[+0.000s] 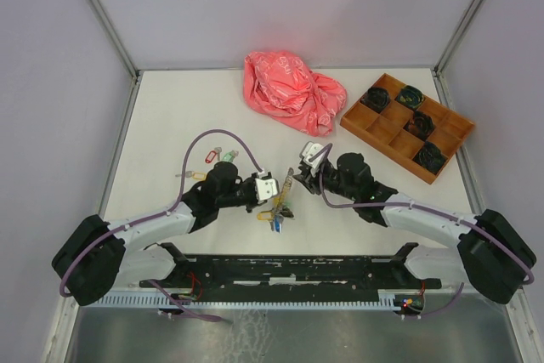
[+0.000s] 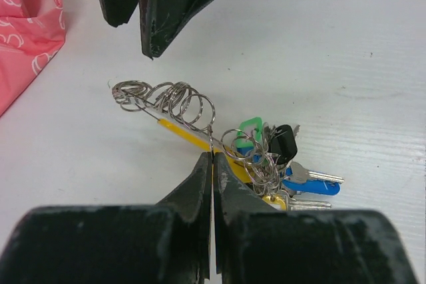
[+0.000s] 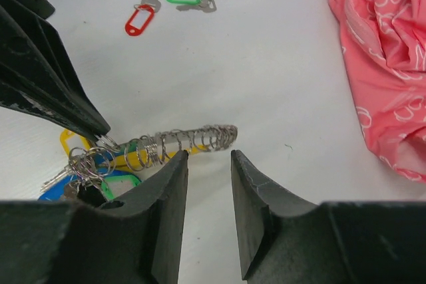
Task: Put the keys on the keyring
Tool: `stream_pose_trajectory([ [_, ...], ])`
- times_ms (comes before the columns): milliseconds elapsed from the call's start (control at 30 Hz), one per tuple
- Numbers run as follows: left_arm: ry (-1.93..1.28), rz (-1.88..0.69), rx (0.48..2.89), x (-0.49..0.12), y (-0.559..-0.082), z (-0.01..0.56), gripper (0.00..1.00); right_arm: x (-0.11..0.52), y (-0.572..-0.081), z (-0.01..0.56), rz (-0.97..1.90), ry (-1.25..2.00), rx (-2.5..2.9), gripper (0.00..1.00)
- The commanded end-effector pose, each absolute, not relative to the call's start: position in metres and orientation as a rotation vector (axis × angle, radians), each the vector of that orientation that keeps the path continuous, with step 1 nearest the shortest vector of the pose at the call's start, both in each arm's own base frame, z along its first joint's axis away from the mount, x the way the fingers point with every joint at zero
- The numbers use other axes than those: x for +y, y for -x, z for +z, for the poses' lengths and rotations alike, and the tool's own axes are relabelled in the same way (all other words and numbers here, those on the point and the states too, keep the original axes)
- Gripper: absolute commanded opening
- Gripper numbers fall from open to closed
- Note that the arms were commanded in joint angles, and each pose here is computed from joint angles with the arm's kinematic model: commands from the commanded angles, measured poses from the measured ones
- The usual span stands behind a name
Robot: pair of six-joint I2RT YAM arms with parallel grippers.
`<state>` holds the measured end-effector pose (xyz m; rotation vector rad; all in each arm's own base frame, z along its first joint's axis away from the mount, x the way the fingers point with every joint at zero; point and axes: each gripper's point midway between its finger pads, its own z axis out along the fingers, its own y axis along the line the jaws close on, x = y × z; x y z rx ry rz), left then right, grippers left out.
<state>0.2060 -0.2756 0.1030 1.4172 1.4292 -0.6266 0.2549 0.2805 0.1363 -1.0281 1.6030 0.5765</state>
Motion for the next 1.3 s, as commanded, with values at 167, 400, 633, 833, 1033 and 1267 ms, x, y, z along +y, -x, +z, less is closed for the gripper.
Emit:
stream_pose_trajectory([
  [167,-1.401,-0.635,1.355,-0.286,-0.211,0.131,0.03,0.289,-0.224,0.143,0.701,1.169,1.472,0.40],
  [400,-1.403,-0.652,1.384,-0.288,-0.211,0.132,0.03,0.308,-0.208,0.155,0.792,1.320,1.310,0.37],
  [633,-1.407,-0.667,1.388,-0.289,-0.209,0.134,0.03,0.318,-0.205,0.152,0.782,1.420,1.238,0.35],
  [833,-1.411,-0.676,1.380,-0.290,-0.207,0.136,0.03,0.324,-0.208,0.149,0.782,1.452,1.227,0.33],
  [1033,-1.412,-0.675,1.376,-0.290,-0.207,0.137,0.03,0.330,-0.209,0.144,0.807,1.475,1.230,0.32],
  [1267,-1.416,-0.682,1.366,-0.291,-0.205,0.138,0.03,0.329,-0.210,0.133,0.796,1.497,1.257,0.28],
])
